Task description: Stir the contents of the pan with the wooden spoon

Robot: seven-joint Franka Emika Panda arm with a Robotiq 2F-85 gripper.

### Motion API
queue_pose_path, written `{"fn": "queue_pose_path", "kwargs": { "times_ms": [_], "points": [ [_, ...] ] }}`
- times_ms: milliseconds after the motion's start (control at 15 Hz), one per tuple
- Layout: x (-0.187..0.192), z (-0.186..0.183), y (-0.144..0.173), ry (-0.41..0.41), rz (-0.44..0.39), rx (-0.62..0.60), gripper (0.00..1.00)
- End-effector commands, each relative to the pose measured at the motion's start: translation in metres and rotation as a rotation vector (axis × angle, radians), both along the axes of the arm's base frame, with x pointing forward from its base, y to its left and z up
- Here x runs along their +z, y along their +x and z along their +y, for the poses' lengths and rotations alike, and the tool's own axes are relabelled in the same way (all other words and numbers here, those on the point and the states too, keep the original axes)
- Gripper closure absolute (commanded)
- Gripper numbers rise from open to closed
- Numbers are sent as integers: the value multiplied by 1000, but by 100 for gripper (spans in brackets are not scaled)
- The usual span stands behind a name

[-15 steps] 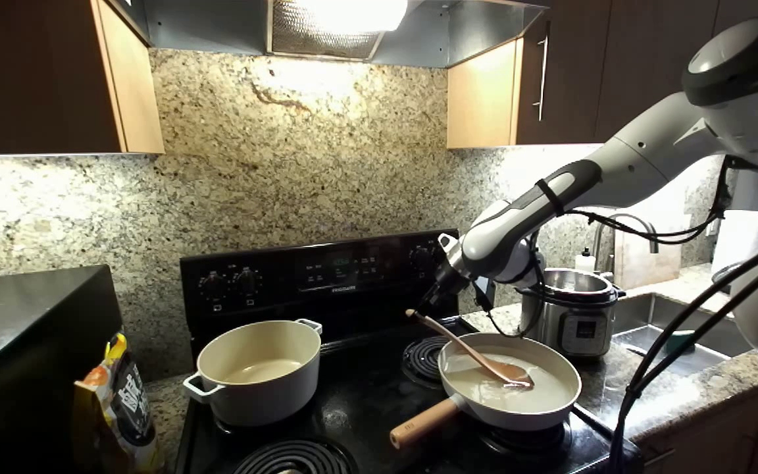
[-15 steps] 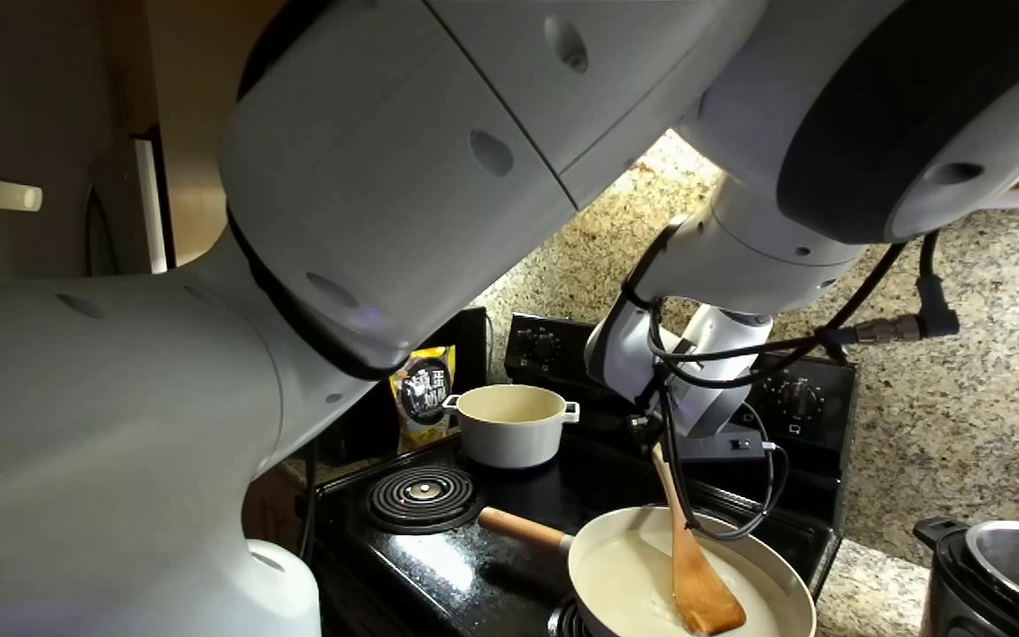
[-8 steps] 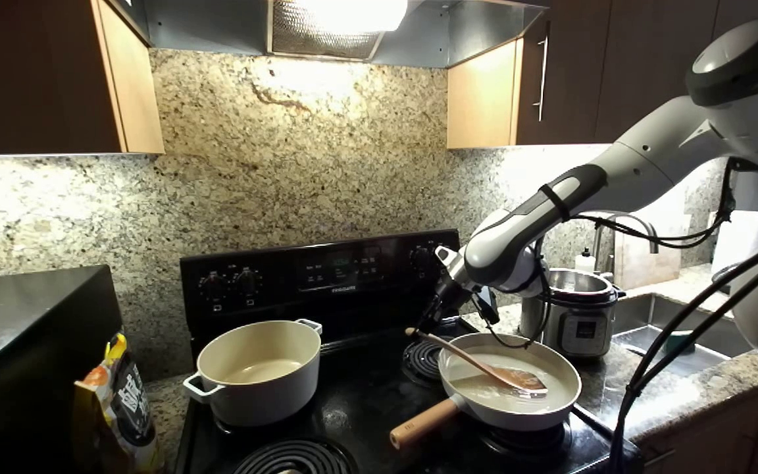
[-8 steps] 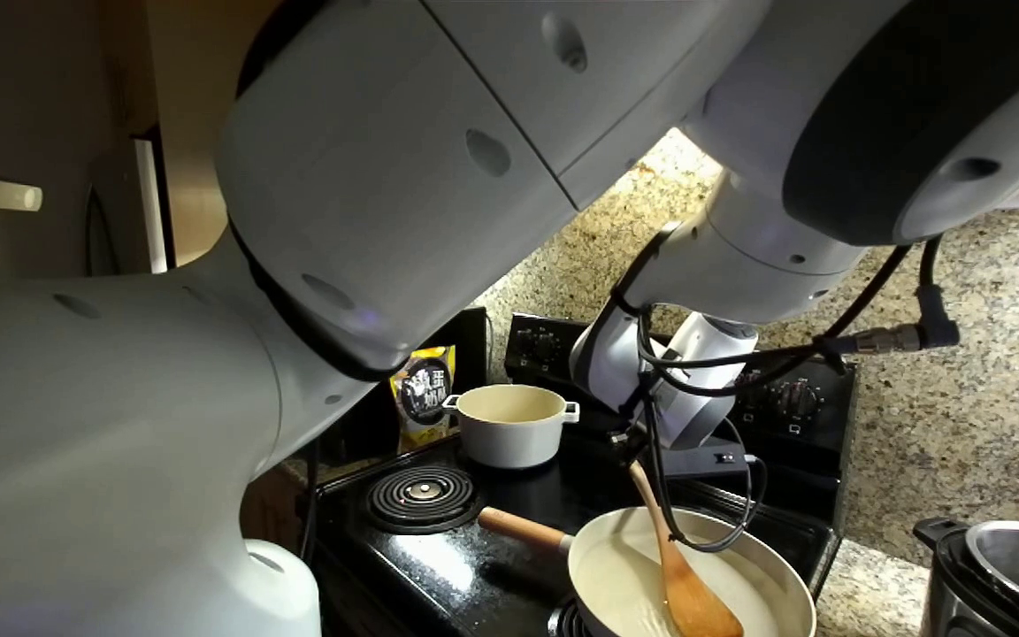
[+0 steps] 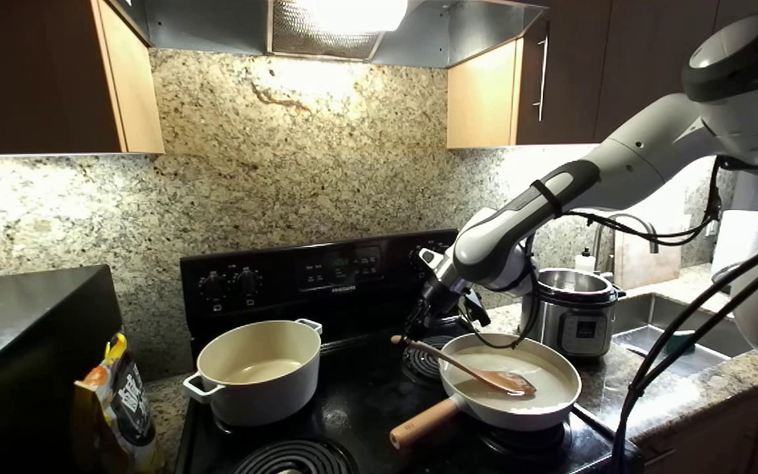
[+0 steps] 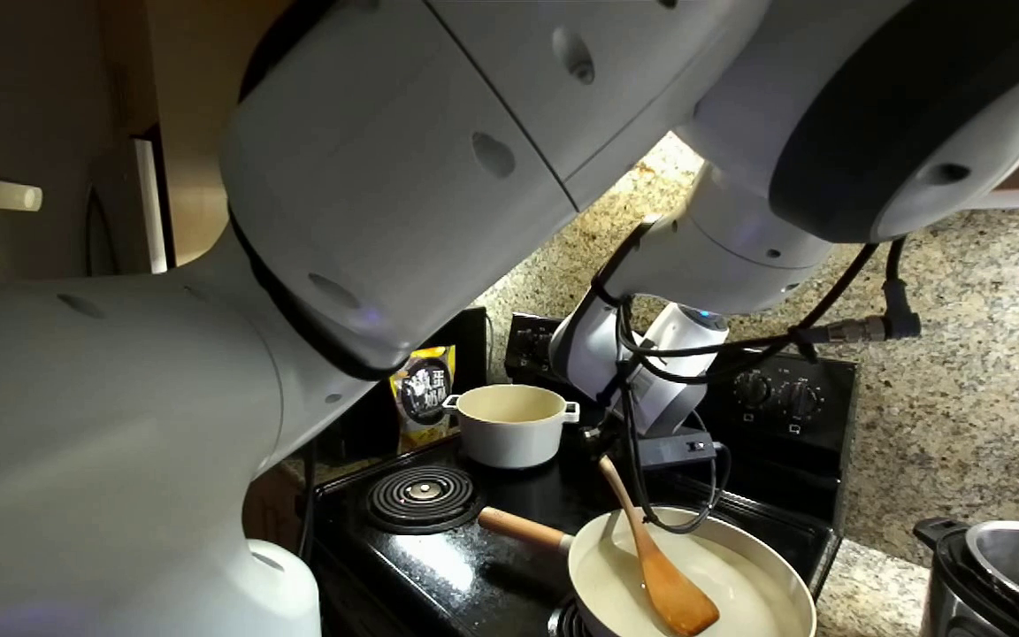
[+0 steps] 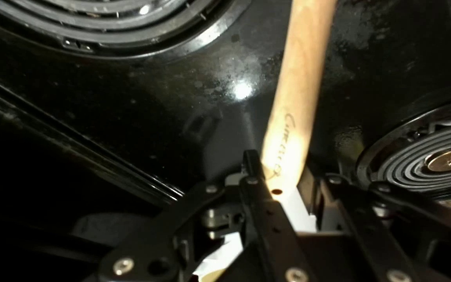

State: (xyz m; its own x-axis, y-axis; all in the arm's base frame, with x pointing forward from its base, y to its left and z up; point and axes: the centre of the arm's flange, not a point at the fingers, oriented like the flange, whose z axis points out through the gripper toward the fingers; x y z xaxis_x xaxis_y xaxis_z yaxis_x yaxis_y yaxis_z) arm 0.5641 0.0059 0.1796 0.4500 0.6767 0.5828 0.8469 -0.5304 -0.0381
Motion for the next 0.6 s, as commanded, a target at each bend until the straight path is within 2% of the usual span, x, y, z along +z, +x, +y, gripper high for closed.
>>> {"fn": "queue_pose_path", "kwargs": {
  "times_ms": [0,267,533],
  "points": [
    [16,10,8,16,-31,27,90],
    [29,8,28,37,-100,-69,90],
    [44,-10,48,40,-177,-175,90]
  ]
}}
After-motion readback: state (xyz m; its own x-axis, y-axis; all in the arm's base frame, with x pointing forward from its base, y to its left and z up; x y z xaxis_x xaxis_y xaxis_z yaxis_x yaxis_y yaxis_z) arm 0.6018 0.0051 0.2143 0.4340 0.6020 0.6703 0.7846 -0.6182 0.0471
